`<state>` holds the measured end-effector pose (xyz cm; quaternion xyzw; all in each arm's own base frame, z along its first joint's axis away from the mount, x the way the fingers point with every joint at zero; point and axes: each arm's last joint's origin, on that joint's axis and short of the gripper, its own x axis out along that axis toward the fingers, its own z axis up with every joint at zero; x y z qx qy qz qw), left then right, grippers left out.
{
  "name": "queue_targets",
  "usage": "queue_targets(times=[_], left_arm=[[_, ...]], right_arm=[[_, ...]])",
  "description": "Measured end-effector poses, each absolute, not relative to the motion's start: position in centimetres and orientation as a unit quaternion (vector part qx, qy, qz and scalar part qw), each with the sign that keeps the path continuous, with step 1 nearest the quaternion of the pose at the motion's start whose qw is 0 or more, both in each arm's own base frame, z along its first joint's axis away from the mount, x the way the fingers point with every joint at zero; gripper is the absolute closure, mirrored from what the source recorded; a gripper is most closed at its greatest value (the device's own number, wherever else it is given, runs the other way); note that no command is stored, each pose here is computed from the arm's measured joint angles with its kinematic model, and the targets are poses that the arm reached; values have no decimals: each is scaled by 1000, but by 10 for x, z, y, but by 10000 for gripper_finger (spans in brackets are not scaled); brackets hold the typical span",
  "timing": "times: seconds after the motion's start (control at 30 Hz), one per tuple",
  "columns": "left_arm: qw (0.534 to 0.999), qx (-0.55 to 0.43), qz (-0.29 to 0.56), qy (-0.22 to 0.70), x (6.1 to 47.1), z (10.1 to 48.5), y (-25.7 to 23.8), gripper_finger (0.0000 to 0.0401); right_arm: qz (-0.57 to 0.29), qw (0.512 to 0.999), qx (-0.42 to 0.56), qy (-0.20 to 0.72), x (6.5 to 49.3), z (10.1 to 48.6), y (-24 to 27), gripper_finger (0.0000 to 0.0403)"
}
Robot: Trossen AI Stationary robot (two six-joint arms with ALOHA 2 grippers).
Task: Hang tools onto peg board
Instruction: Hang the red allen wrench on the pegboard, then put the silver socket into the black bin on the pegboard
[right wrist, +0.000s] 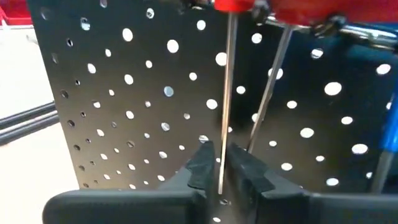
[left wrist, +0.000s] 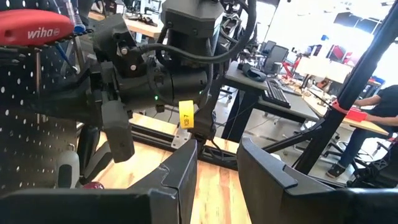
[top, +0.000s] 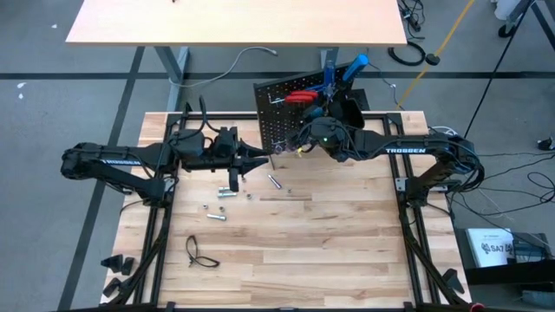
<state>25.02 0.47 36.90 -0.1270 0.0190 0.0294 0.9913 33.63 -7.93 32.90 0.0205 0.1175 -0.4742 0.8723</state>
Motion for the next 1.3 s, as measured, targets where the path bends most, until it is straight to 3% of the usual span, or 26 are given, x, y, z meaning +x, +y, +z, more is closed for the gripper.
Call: queue_targets(times=[0.7, 0.93, 1.3], left_arm=[[991, -127, 6, 40, 250, 366, -1, 285], [989, -115, 4, 91, 249, 356, -1, 285], [951, -68, -17, 302, 233, 318, -3, 285]], right_arm=[[-440, 888, 7, 131, 320, 346, -51, 179], [-374, 916, 55, 136, 312, 350, -21, 157], [-270, 937, 127, 180, 313, 335, 34, 156]])
